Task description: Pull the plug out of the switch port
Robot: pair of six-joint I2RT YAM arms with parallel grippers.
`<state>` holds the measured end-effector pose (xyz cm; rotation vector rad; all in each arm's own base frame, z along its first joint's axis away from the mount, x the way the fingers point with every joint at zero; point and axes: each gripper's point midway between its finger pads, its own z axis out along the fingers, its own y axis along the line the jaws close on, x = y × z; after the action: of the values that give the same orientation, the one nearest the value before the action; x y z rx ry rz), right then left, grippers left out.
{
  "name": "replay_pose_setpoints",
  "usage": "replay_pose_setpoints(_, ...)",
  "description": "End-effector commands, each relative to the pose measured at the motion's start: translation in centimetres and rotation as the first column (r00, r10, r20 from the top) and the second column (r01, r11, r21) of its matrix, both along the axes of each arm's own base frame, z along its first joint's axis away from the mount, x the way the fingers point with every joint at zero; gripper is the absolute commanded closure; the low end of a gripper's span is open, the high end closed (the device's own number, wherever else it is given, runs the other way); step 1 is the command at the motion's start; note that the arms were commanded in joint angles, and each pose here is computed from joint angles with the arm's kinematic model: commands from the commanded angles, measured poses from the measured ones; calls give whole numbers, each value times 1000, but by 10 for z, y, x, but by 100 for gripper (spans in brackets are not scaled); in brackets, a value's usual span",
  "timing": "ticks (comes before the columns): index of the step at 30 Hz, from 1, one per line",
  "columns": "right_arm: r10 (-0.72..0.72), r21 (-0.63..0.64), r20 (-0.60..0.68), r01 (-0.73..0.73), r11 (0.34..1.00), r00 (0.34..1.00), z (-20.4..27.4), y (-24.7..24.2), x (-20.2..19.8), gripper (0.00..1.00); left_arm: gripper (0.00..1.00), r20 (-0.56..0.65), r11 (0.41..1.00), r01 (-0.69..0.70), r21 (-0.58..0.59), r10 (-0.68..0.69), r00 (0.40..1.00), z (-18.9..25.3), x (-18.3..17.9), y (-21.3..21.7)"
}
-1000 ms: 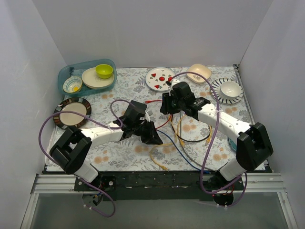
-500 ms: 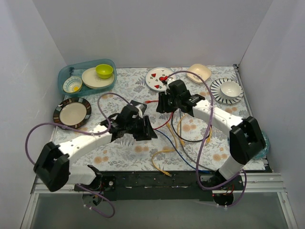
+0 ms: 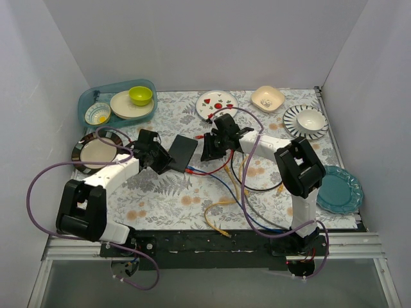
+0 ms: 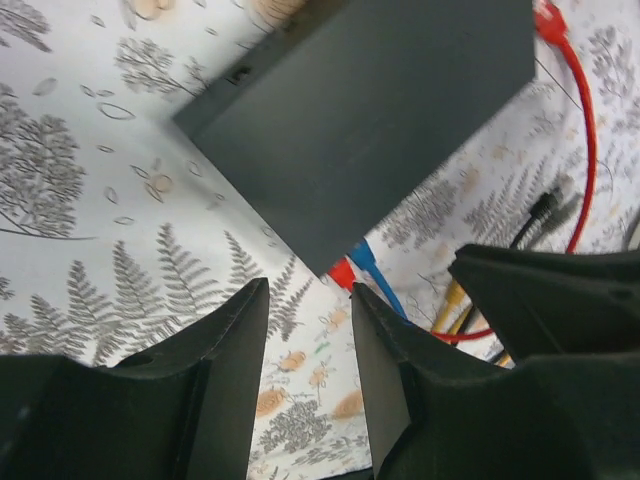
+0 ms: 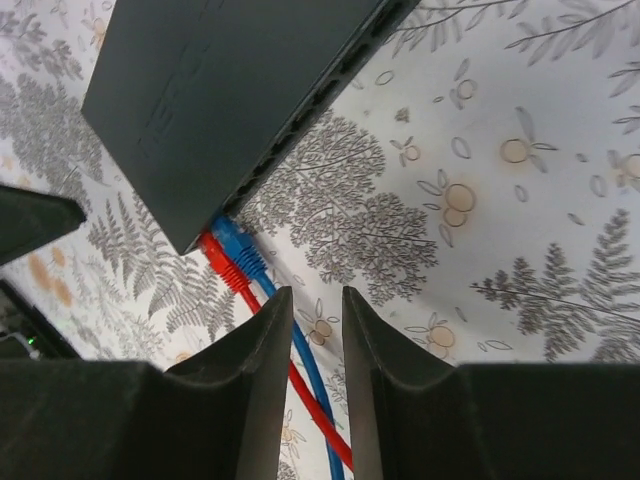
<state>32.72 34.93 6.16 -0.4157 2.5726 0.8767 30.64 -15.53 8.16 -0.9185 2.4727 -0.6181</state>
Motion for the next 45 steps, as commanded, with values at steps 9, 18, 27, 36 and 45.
replay_pose_setpoints(9, 127, 249, -50, -111, 962, 991, 9, 44, -11, 57, 63, 41, 997, -38, -73, 41, 998, -8, 56, 8)
replay_pose_setpoints(18, 196, 286, -147, -148, 947, 969, -30, 52, -25, 56, 63, -31, 997, -2, -77, 0, 1000, -39, 58, 5)
replay_pose_setpoints(27, 246, 363, -161, -174, 915, 956, -26, 67, -31, 54, 64, -56, 997, 16, -76, -21, 998, -50, 62, 7)
replay_pose_setpoints(36, 234, 369, -204, -147, 918, 951, -36, 79, -32, 60, 64, -64, 997, 21, -79, -26, 998, -54, 62, 8)
replay_pose_setpoints(45, 201, 485, -293, -36, 874, 935, -27, 78, -34, 64, 64, -71, 996, 25, -81, -30, 997, -56, 60, 12)
